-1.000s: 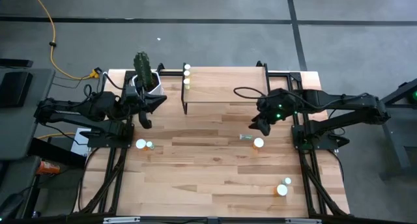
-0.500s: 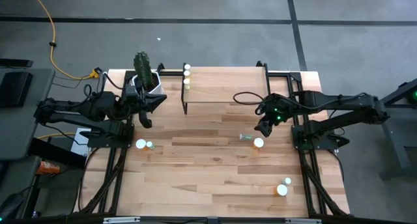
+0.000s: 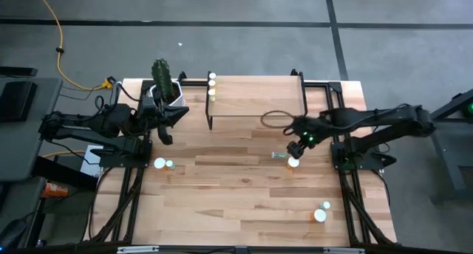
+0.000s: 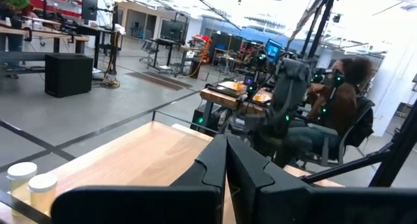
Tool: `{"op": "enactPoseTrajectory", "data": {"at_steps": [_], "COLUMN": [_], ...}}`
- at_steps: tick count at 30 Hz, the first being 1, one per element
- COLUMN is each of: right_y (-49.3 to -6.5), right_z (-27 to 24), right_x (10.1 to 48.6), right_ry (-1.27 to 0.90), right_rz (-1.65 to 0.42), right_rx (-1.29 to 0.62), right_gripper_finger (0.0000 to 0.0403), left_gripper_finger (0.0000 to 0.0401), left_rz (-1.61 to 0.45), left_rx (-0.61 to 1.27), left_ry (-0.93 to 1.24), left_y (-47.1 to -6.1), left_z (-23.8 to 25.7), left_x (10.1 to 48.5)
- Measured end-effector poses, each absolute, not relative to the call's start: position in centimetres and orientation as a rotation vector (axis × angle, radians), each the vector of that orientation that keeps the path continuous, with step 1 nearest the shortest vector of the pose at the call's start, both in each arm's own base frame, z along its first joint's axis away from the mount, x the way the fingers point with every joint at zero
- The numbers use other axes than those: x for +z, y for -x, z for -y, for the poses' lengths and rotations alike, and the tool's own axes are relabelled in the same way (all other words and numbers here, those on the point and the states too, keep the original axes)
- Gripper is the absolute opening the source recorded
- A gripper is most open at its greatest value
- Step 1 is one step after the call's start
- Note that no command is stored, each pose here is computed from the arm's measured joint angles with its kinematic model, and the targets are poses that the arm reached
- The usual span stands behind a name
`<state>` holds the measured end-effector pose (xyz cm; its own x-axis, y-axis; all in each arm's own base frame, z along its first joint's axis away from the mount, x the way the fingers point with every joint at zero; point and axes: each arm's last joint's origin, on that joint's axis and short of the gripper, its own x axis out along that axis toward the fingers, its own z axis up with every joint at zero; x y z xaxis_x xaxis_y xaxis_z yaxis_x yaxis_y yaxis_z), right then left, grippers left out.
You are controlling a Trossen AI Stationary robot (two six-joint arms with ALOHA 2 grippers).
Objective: Pick and place medicine bottles onto shelf by color
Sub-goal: Put the top right orange pill bottle on the shelf
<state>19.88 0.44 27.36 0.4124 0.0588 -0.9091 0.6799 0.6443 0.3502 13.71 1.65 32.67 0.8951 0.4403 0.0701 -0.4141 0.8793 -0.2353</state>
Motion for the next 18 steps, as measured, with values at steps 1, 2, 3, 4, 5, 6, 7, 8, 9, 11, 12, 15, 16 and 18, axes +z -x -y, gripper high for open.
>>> {"op": "enactPoseTrajectory", "data": {"at_steps": [1, 2, 3, 4, 5, 6, 7, 8, 9, 11, 12, 15, 16, 18], "right_y": [-20.2, -20.5, -20.9, -21.3, -21.7, -22.1, -22.3, -22.6, -22.8, -23.2, -23.4, -23.8, -23.9, -24.0], "right_z": [-0.6, -0.7, -0.9, -1.0, -1.1, -1.2, -1.4, -1.5, -1.7, -2.0, -2.1, -2.6, -2.7, -3.0], "right_x": [26.8, 26.3, 25.8, 25.3, 24.8, 24.3, 23.8, 23.4, 23.0, 22.2, 21.9, 21.1, 20.9, 20.5], "right_ry": [-0.781, -0.76, -0.744, -0.733, -0.728, -0.728, -0.726, -0.722, -0.713, -0.696, -0.693, -0.69, -0.695, -0.698], "right_rz": [-1.126, -1.155, -1.182, -1.206, -1.231, -1.254, -1.275, -1.296, -1.316, -1.352, -1.368, -1.416, -1.427, -1.444], "right_rx": [-0.47, -0.492, -0.508, -0.519, -0.529, -0.543, -0.553, -0.561, -0.564, -0.572, -0.577, -0.57, -0.572, -0.586], "right_gripper_finger": [0.0319, 0.0319, 0.0319, 0.0319, 0.0319, 0.0319, 0.0319, 0.0319, 0.0319, 0.0319, 0.0319, 0.0319, 0.0319, 0.0319], "left_gripper_finger": [0.0, 0.0001, 0.0001, 0.0001, 0.0, 0.0, 0.0, 0.0001, 0.0001, 0.0, 0.0, 0.0001, 0.0001, 0.0], "left_rz": [0.123, 0.124, 0.124, 0.124, 0.125, 0.125, 0.124, 0.125, 0.125, 0.125, 0.124, 0.125, 0.124, 0.124], "left_rx": [0.447, 0.451, 0.458, 0.463, 0.464, 0.464, 0.464, 0.464, 0.464, 0.464, 0.464, 0.464, 0.464, 0.464], "left_ry": [0.218, 0.218, 0.218, 0.218, 0.218, 0.218, 0.218, 0.218, 0.218, 0.218, 0.218, 0.218, 0.218, 0.218], "left_y": [-13.7, -13.7, -13.7, -13.7, -13.7, -13.7, -13.7, -13.7, -13.7, -13.7, -13.7, -13.7, -13.7, -13.7], "left_z": [-1.7, -1.7, -1.7, -1.7, -1.7, -1.7, -1.7, -1.7, -1.7, -1.7, -1.7, -1.7, -1.7, -1.7], "left_x": [32.7, 32.7, 32.7, 32.7, 32.7, 32.7, 32.7, 32.7, 32.7, 32.7, 32.7, 32.7, 32.7, 32.7]}}
